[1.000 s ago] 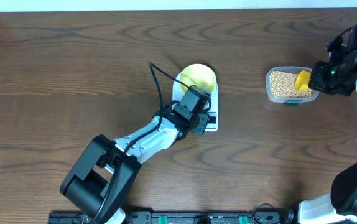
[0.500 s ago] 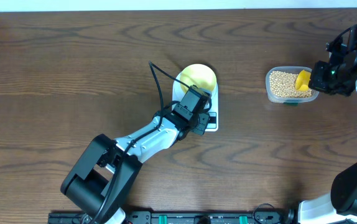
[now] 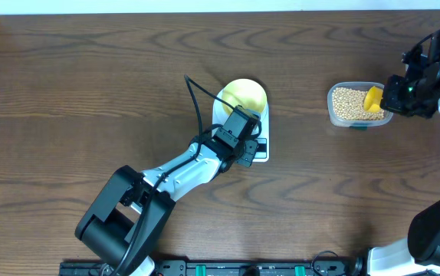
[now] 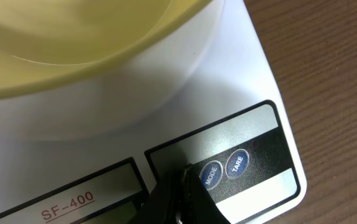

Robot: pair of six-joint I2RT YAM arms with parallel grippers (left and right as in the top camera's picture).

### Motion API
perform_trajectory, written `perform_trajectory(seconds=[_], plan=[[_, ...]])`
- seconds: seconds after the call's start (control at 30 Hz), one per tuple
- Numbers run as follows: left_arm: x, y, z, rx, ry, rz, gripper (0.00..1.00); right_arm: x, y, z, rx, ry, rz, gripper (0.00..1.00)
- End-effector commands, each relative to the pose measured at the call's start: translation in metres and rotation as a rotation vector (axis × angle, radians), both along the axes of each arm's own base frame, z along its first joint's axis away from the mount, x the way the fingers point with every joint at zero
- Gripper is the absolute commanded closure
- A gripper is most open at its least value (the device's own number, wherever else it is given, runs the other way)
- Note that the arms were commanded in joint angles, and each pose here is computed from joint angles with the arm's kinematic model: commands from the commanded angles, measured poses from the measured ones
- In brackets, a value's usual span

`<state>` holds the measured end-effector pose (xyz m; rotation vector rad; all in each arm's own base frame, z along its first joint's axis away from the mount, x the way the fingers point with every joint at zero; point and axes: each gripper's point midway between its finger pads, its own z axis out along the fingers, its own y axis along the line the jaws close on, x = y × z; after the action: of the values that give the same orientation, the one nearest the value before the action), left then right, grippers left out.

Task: Scoop item into bowl and weigh 50g on scale
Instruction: 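Press and hold the TARE button with the left gripper tip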

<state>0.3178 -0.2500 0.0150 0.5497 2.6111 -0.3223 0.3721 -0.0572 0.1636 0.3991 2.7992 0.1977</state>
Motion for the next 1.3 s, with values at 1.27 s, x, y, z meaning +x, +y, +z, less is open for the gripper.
perform_trajectory(seconds=[1.27], plan=[[-0.012, 0.013, 0.026, -0.021, -0.027, 0.003, 0.93, 0.000, 0.000, 0.002, 0.000, -0.008, 0.014, 0.99]])
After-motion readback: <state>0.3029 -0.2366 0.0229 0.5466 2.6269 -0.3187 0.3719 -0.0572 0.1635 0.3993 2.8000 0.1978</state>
